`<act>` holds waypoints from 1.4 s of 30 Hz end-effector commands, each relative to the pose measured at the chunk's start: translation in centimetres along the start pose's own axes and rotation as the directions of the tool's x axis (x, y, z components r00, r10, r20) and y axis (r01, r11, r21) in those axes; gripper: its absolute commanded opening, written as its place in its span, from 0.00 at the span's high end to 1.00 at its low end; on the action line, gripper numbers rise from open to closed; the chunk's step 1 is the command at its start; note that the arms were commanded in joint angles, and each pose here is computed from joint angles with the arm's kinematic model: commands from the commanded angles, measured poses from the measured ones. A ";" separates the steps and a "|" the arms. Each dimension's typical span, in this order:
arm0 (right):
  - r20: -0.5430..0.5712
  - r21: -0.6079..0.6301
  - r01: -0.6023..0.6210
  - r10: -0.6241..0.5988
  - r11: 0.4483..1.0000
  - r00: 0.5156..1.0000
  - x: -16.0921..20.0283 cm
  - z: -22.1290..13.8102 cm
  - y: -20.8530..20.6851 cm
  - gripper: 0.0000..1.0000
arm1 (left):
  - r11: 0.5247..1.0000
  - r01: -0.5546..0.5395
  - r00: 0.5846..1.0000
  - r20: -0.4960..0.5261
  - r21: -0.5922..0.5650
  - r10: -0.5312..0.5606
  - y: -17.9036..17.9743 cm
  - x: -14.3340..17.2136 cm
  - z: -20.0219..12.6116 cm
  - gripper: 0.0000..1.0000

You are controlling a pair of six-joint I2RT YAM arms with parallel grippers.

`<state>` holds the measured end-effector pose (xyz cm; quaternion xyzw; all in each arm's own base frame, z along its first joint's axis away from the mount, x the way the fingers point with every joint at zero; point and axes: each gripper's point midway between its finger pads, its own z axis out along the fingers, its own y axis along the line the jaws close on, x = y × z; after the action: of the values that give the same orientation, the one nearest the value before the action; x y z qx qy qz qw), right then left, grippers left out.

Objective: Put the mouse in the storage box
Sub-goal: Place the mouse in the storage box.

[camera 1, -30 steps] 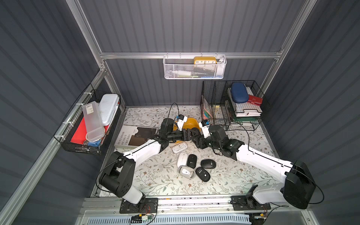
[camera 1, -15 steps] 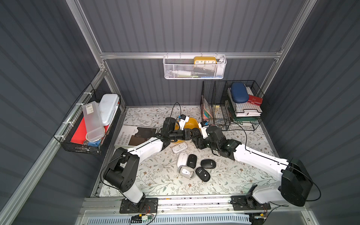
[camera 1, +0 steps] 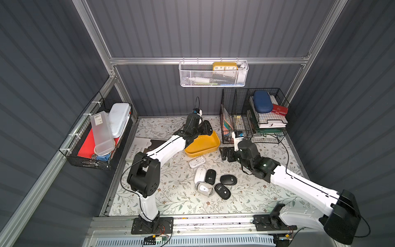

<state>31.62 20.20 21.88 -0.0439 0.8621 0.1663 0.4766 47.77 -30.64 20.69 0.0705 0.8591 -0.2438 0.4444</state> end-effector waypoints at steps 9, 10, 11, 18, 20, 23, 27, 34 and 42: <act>0.010 0.147 -0.082 0.081 0.986 0.997 1.5 -2.7 -5.8 0.03 | 0.816 -0.325 0.945 -0.207 -0.478 0.255 6.1 7.2 4.2 0.99; 0.008 0.148 -0.083 0.083 0.986 0.997 1.6 -2.6 -5.8 0.03 | 0.803 -0.331 0.943 -0.203 -0.496 0.263 6.1 7.1 4.1 0.98; 0.004 0.145 -0.082 0.082 0.986 0.997 1.6 -2.5 -5.7 0.03 | 0.787 -0.338 0.941 -0.202 -0.516 0.272 6.3 7.1 4.0 0.98; -0.011 0.133 -0.087 0.089 0.987 0.996 1.8 -1.7 -5.4 0.03 | 0.679 -0.407 0.913 -0.251 -0.610 0.321 7.5 8.3 3.8 0.97; -0.013 0.132 -0.090 0.092 0.987 0.996 1.7 -1.5 -5.4 0.03 | 0.660 -0.430 0.902 -0.282 -0.616 0.326 8.0 9.1 4.1 0.96; -0.016 0.133 -0.090 0.093 0.987 0.995 1.8 -1.4 -5.4 0.03 | 0.630 -0.471 0.882 -0.344 -0.617 0.323 9.0 11.1 4.8 0.94; -0.020 0.129 -0.099 0.103 0.987 0.994 2.0 -1.3 -5.4 0.03 | 0.605 -0.518 0.854 -0.411 -0.605 0.319 10.0 13.4 5.9 0.94; -0.034 0.127 -0.116 0.121 0.985 0.992 2.7 -1.0 -5.5 0.03 | 0.649 -0.524 0.846 -0.423 -0.552 0.323 9.2 14.0 7.3 0.77; -0.043 0.117 -0.129 0.135 0.985 0.990 2.9 -0.4 -5.2 0.04 | 0.749 -0.490 0.854 -0.418 -0.447 0.310 7.1 15.2 9.5 0.71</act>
<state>30.81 15.27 18.75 0.0304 0.8837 0.1408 0.4454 49.83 -29.34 7.09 0.1215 0.8887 0.1557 0.4138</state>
